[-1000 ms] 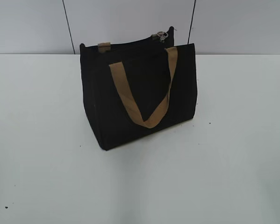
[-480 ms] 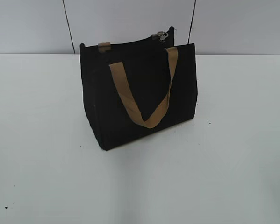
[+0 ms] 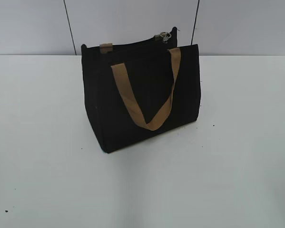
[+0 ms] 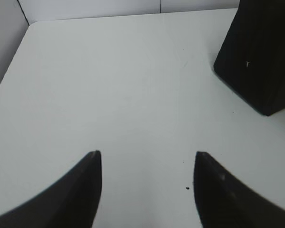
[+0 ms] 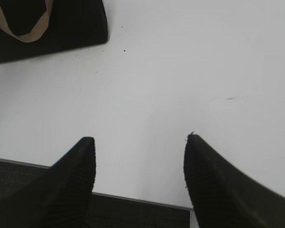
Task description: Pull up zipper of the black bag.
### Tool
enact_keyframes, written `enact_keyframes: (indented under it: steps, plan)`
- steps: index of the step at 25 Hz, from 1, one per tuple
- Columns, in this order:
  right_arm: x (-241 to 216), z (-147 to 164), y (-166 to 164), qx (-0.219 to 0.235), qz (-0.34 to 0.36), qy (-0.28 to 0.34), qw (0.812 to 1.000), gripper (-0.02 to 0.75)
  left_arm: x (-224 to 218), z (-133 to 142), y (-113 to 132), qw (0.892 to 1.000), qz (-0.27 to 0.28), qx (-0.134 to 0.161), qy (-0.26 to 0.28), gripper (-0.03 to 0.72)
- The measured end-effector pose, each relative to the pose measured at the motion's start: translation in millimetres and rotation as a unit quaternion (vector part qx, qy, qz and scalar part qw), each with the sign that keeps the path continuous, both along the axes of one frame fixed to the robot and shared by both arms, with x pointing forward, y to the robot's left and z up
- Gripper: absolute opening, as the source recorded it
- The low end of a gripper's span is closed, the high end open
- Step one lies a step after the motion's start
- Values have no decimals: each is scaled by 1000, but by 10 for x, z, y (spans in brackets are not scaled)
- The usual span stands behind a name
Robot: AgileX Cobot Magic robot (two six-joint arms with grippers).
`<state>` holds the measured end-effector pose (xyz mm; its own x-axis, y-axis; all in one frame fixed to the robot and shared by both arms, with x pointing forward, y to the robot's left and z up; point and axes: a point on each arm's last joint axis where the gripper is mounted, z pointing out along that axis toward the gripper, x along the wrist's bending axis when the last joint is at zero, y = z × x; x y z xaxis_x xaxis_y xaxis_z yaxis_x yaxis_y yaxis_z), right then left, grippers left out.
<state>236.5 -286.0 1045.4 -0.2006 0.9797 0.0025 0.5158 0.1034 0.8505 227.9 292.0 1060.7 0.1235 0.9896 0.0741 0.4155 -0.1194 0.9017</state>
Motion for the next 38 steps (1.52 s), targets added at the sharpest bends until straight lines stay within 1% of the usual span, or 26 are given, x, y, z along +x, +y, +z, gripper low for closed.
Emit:
enact_keyframes:
  steps: [38]
  plan:
    - [0, 0, 2, 2, 0, 0, 1000, 449, 7, -14, -1, 1000, -1, -1, 2, 468]
